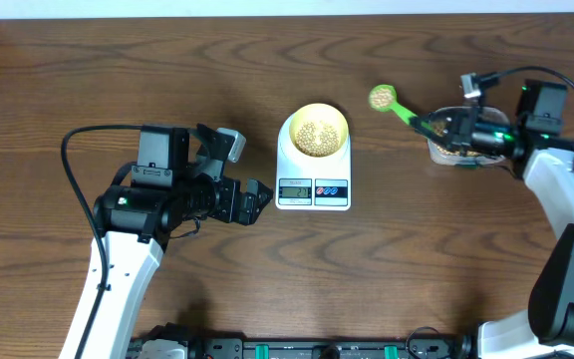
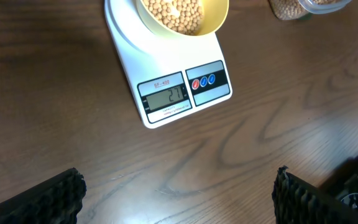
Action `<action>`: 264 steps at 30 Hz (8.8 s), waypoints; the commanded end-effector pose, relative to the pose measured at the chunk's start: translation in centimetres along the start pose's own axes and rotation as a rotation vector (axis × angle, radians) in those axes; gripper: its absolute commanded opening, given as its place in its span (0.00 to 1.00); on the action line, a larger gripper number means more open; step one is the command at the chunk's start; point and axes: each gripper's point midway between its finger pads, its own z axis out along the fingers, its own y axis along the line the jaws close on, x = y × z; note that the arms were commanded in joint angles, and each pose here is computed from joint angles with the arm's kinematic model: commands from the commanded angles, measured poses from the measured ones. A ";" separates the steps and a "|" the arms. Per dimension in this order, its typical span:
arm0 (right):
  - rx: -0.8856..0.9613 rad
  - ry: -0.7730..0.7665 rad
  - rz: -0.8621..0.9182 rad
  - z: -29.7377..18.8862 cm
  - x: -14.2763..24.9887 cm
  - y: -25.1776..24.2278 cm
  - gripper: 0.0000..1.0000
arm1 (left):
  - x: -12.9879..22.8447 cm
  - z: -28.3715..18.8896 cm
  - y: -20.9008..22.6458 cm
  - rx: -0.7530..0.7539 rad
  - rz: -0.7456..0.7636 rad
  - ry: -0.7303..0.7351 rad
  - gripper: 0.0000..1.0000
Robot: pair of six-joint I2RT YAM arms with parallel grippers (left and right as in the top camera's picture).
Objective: Scoop item into bowl and weigh 50g on scale
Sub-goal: 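Carry the scoop leftward over the yellow bowl with the right gripper, then tip the scoop to pour soybeans into the yellow bowl, then move the empty scoop back over the soybean tub with the right gripper, then lower the green scoop into the soybeans with the right gripper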
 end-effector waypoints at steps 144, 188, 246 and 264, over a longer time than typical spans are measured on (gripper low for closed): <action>0.829 0.316 -1.037 11.1 2.9 0.7 0.01 | 0.0 0.0 -0.3 0.017 0.019 0.000 0.98; 0.748 -0.165 -0.583 -0.1 -2.1 8.6 0.01 | 0.0 0.0 -0.3 0.017 0.019 0.000 0.98; 1.298 0.046 -0.148 -13.2 -1.3 -9.4 0.01 | 0.0 0.0 -0.3 0.017 0.019 0.000 0.98; 1.210 0.049 -0.153 -11.5 -1.7 -9.9 0.01 | 0.0 0.0 -0.3 0.017 0.019 0.000 0.98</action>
